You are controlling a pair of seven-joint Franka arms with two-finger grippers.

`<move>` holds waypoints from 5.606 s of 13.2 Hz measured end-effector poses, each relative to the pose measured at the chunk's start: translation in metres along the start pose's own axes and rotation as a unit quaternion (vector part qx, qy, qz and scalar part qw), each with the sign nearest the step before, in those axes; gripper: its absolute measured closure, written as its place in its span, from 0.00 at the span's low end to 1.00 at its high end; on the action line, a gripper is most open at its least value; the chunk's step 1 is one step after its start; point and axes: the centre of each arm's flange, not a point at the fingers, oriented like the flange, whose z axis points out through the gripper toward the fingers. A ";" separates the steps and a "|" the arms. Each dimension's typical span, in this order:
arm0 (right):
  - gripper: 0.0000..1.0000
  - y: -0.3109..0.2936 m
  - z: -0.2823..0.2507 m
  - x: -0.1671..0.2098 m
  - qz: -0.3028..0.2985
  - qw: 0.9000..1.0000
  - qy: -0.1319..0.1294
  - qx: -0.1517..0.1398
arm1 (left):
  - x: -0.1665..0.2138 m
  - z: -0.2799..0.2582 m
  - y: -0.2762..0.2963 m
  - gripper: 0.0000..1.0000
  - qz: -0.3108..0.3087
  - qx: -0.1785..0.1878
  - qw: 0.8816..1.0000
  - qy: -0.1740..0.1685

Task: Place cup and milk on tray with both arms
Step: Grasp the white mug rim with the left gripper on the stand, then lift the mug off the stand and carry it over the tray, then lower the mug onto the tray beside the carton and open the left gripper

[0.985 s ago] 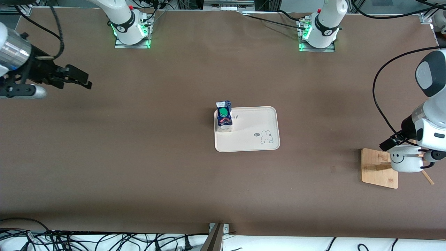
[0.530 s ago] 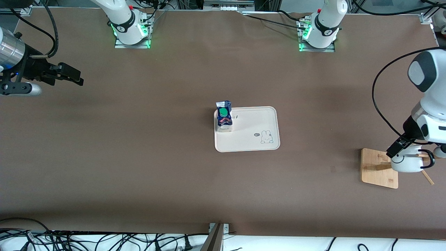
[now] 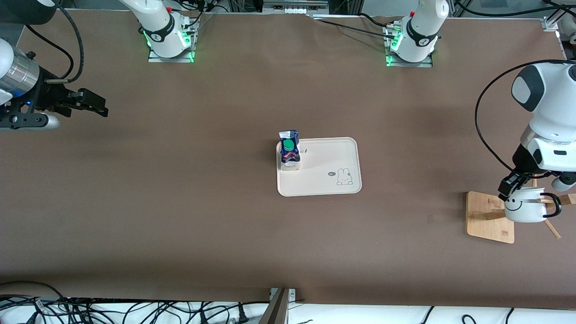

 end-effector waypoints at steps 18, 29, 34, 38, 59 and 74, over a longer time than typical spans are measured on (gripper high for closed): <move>0.00 -0.008 -0.004 0.009 -0.014 0.999 0.025 -0.030 | -0.020 -0.050 0.051 0.91 0.068 0.006 0.997 -0.043; 0.00 -0.004 -0.004 0.010 -0.010 0.999 0.025 -0.030 | -0.049 -0.095 0.119 0.91 0.141 -0.034 0.989 -0.024; 0.00 -0.003 -0.004 0.010 -0.009 0.999 0.025 -0.030 | -0.083 -0.091 0.156 0.91 0.184 -0.048 0.981 -0.046; 0.00 -0.003 -0.004 0.010 -0.009 0.999 0.025 -0.030 | -0.113 -0.054 0.184 0.91 0.207 -0.057 0.973 -0.085; 0.00 -0.002 -0.005 0.011 -0.008 0.999 0.026 -0.030 | -0.350 0.062 0.327 0.91 0.135 0.079 0.940 -0.305; 0.00 -0.002 -0.005 0.011 -0.008 0.999 0.025 -0.030 | -0.361 0.076 0.318 0.23 0.097 0.118 0.926 -0.345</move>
